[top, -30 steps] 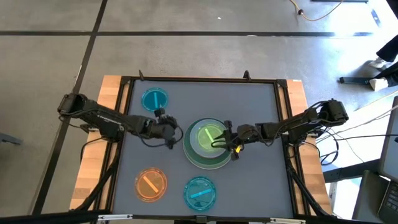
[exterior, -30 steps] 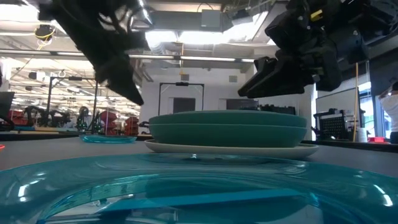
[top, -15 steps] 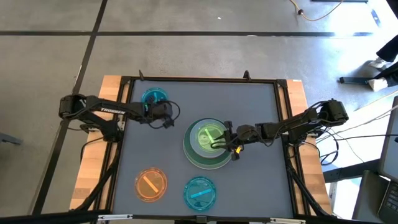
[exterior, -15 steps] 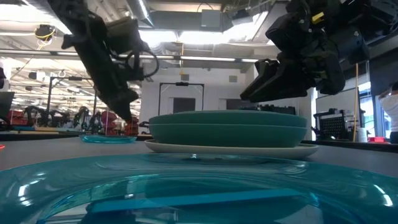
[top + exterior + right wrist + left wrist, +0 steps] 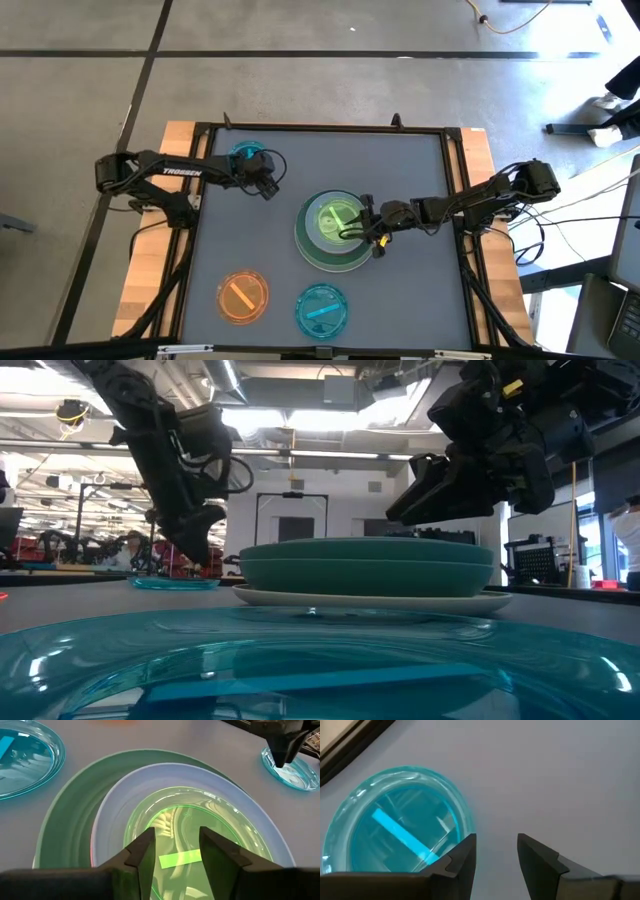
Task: Stack plastic plates
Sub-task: Stack the top light blue on top of the light green plate
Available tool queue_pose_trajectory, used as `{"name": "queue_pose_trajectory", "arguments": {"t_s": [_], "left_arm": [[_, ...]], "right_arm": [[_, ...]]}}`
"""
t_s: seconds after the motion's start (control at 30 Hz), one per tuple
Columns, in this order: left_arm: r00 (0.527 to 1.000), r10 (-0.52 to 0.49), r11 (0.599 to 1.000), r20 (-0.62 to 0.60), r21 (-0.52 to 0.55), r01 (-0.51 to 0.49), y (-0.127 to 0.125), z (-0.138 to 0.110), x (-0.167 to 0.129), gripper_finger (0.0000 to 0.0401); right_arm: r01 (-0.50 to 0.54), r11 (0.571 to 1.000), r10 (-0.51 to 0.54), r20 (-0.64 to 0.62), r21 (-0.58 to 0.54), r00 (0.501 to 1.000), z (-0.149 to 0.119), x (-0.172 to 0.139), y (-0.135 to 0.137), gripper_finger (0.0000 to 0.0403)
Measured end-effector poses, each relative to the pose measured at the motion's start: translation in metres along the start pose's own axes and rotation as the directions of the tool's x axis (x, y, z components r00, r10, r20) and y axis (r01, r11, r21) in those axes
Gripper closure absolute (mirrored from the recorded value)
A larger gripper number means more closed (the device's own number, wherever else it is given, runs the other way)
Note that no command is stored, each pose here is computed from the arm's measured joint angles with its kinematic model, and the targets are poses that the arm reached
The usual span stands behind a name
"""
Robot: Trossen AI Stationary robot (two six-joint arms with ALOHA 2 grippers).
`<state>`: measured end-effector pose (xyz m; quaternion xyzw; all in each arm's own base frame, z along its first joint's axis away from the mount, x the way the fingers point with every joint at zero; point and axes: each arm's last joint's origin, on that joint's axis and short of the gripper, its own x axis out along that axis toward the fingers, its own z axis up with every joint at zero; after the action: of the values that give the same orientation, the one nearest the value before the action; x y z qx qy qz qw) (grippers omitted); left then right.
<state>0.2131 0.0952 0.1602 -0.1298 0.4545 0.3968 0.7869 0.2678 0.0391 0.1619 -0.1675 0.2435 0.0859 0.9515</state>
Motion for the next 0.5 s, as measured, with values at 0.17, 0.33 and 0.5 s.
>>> {"name": "queue_pose_trajectory", "arguments": {"t_s": [0.17,0.33,0.5], "left_arm": [[0.999,0.036,0.998,-0.009,-0.058,-0.036,0.015,0.004,0.005,0.0264],[0.999,0.051,0.995,-0.014,-0.081,-0.052,0.021,0.006,0.007,0.0264],[0.998,0.056,0.996,-0.034,-0.072,-0.059,0.019,0.004,0.012,0.0264]], "right_arm": [[0.0,1.0,0.0,0.0,0.0,1.0,0.0,0.0,0.0,0.0258],[-0.004,1.0,0.004,0.001,0.0,1.0,0.0,0.0,0.0,0.0258],[-0.004,1.0,0.004,0.001,-0.001,1.0,0.0,0.0,0.0,0.0258]]}}
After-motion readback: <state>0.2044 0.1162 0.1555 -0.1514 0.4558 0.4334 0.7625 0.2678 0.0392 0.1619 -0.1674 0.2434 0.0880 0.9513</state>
